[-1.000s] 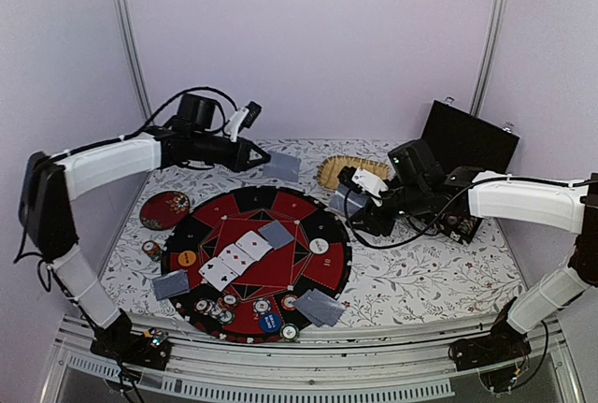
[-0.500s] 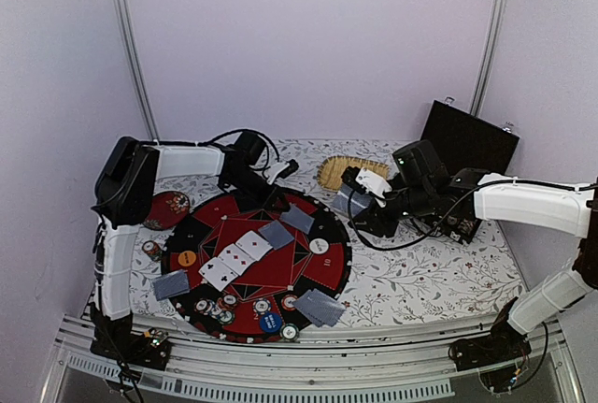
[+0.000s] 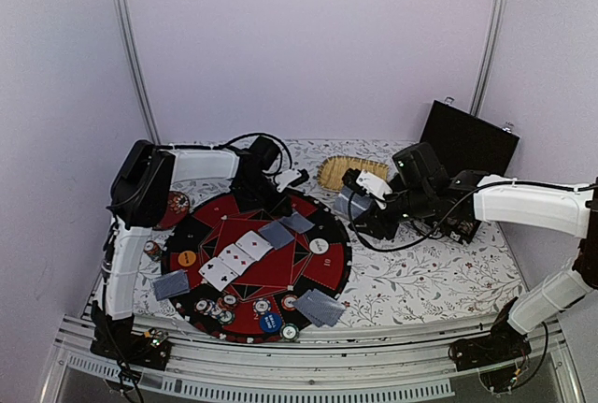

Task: Distribute texas hold em gaming equipment
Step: Place the poker card in the community card area.

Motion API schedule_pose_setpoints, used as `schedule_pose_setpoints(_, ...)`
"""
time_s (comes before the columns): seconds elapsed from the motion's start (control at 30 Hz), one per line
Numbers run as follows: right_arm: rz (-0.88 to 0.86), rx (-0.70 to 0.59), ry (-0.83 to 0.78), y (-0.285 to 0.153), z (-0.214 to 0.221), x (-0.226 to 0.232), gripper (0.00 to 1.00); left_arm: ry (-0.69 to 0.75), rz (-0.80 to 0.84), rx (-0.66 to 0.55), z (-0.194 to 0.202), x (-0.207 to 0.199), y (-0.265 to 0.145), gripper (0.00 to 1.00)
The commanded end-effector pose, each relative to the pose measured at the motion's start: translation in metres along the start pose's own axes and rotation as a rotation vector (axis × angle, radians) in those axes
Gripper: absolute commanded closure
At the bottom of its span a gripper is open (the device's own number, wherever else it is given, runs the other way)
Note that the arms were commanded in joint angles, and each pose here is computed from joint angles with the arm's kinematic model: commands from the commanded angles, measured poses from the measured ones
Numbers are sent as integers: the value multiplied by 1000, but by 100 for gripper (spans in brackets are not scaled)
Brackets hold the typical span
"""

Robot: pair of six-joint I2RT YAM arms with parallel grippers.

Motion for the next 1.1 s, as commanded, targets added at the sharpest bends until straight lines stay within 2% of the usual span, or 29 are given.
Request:
schedule_pose_setpoints(0.0, 29, 6, 66, 3, 7, -3, 56, 40, -24, 18, 0, -1, 8, 100)
schedule_pose_setpoints(0.37, 107, 159, 322, 29, 49, -5, 56, 223, -49, -29, -5, -14, 2, 100)
schedule_pose_setpoints(0.73, 157, 288, 549, 44, 95, -13, 56, 237, -73, -38, -7, -16, -8, 100)
schedule_pose_setpoints(1.07, 184, 385, 617, 59, 115, -13, 56, 201, -119, -115, -28, -20, -40, 70)
Point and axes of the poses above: each gripper's point midway between its finger pads, its own y axis out along the fingers, its own x axis along the line the jaws close on, z = x × y, the point moved 10 cm from there along -y, back along the fingers, and after that the axes turned 4 degrees about -y, right-handed, at the moved point
